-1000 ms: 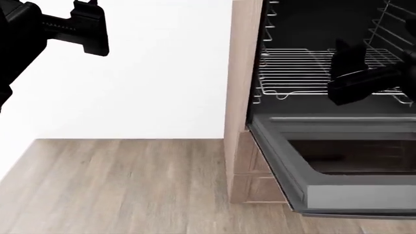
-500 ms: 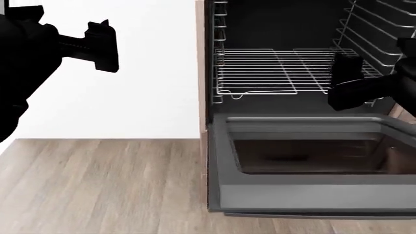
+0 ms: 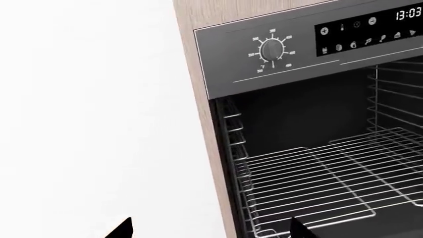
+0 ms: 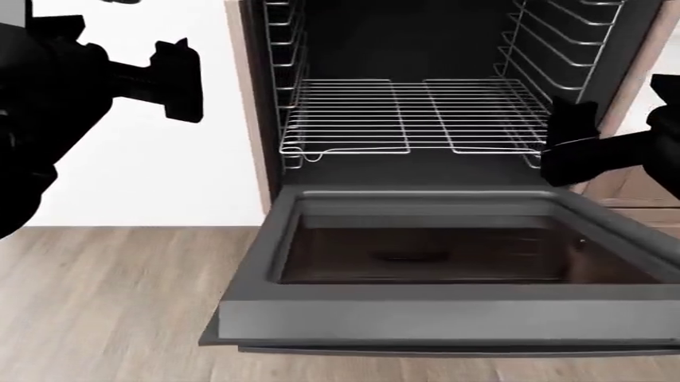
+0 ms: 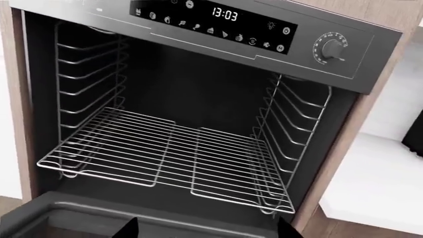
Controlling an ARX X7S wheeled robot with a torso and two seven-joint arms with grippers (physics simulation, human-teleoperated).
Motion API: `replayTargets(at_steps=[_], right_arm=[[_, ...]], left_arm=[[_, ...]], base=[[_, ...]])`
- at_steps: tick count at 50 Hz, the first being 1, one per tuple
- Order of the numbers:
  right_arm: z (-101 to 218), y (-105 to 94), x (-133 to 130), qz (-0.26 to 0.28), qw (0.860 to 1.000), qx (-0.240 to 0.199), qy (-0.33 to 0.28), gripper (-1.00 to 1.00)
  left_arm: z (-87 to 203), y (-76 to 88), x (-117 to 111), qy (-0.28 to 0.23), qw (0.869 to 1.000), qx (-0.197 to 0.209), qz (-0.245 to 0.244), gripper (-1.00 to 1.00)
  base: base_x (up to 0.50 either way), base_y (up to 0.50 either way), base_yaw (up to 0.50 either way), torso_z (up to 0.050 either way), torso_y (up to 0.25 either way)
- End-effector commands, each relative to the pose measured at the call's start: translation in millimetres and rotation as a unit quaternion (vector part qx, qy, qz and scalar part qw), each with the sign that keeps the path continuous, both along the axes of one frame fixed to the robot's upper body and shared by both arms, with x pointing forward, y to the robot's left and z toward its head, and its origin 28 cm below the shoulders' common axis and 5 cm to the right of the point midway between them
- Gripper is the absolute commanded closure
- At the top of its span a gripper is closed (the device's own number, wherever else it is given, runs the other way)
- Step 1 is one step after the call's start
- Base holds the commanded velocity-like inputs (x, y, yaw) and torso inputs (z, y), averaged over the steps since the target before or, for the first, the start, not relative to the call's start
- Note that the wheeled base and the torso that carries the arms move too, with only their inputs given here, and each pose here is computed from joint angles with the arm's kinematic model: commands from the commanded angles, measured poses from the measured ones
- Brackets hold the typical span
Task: Fully slide the oven rack out.
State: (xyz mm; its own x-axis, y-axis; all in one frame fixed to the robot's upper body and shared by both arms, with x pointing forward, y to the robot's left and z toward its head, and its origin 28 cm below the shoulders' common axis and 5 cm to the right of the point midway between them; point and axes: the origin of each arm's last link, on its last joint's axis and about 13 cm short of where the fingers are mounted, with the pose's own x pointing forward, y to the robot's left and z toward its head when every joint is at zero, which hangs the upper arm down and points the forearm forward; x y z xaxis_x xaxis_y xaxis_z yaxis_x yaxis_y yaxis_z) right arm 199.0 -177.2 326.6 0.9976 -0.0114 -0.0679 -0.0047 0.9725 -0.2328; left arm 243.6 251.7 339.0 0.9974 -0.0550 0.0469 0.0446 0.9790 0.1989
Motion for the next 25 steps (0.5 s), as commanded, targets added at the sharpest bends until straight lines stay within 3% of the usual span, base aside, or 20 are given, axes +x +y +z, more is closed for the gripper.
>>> replayTargets(at_steps=[1, 25], right_arm=[[-5.0, -1.1, 2.3, -0.002, 1.0, 0.002, 0.005, -1.0], [-9.7, 2.2, 5.0, 0.003, 1.0, 0.008, 0.007, -1.0]], left_arm=[[-1.8, -0.7, 2.1, 0.003, 1.0, -0.002, -0.001, -1.0], [-2.6, -0.2, 3.1, -0.001, 1.0, -0.004, 0.003, -1.0]], base=[[-0.01, -0.5, 0.0, 0.0, 0.0], [0.0, -0.5, 0.0, 0.0, 0.0]])
